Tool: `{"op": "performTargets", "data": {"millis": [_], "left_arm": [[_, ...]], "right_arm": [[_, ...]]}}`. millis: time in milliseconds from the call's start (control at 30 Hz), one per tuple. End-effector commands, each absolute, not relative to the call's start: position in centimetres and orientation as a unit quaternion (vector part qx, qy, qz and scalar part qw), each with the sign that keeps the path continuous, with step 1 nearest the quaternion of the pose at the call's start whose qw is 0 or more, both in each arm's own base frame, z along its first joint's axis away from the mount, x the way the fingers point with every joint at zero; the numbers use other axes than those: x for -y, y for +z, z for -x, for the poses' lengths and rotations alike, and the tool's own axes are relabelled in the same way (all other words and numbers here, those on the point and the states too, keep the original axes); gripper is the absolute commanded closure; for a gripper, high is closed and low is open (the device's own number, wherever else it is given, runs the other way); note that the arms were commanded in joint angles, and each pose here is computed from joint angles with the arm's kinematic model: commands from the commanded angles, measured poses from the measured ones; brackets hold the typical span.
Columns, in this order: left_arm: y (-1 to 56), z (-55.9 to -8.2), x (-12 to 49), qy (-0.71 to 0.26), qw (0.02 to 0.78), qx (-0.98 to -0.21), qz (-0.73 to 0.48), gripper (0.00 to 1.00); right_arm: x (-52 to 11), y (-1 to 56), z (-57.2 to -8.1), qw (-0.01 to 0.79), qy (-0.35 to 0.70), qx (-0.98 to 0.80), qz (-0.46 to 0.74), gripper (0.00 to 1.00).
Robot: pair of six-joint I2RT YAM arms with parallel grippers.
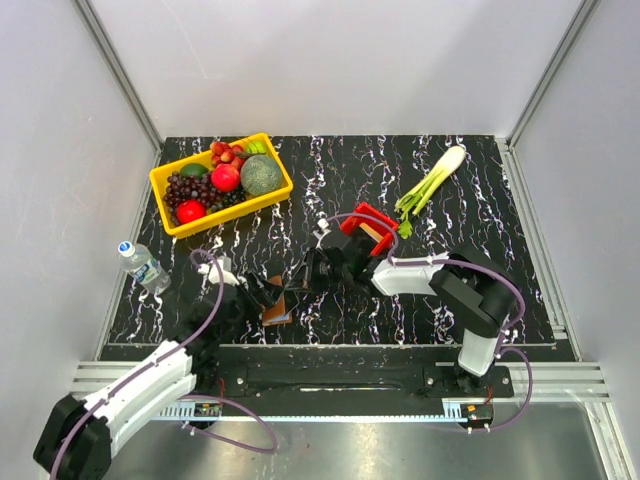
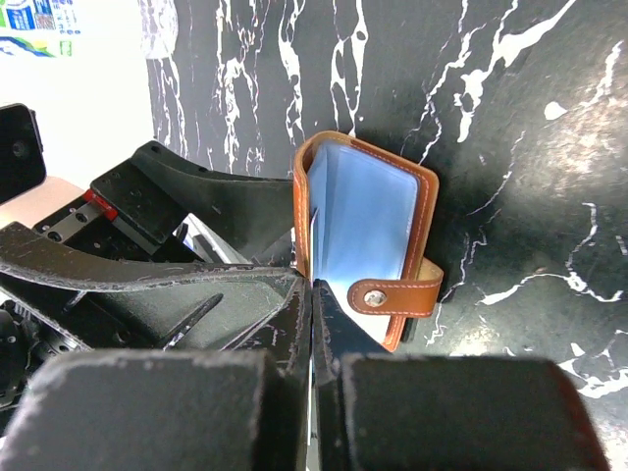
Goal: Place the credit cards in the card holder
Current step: Open the card holder at the center of the board.
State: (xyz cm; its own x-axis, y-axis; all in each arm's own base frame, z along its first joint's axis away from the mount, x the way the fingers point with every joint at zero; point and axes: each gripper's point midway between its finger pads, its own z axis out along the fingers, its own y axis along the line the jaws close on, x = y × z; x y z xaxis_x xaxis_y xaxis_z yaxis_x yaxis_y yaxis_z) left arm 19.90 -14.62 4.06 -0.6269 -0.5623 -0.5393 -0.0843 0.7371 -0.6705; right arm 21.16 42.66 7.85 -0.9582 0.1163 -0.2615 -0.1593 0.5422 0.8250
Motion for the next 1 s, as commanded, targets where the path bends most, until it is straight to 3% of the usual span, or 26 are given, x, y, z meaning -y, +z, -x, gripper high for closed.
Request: {"op": "performTargets", "data": {"millis": [0, 367, 967], "left_arm": [[4.5, -19.0, 18.2, -0.402, 0.348, -0.830, 0.164, 0.01], [9.7, -21.8, 22.7, -0.492, 0.364, -0.783, 0.112, 0.01], [13.5, -21.3, 26.1, -0.575, 0.361, -0.732, 0.041, 0.02]], "right_arm": [[-43.8, 11.7, -20.3, 0.160, 0.531, -0.832, 0.032, 1.00], [-42.2, 11.6, -20.4, 0.176, 0.527, -0.831, 0.015, 1.00], [-41.8, 14.4, -21.0, 0.221, 0.560, -0.798, 0.025, 1.00]]}}
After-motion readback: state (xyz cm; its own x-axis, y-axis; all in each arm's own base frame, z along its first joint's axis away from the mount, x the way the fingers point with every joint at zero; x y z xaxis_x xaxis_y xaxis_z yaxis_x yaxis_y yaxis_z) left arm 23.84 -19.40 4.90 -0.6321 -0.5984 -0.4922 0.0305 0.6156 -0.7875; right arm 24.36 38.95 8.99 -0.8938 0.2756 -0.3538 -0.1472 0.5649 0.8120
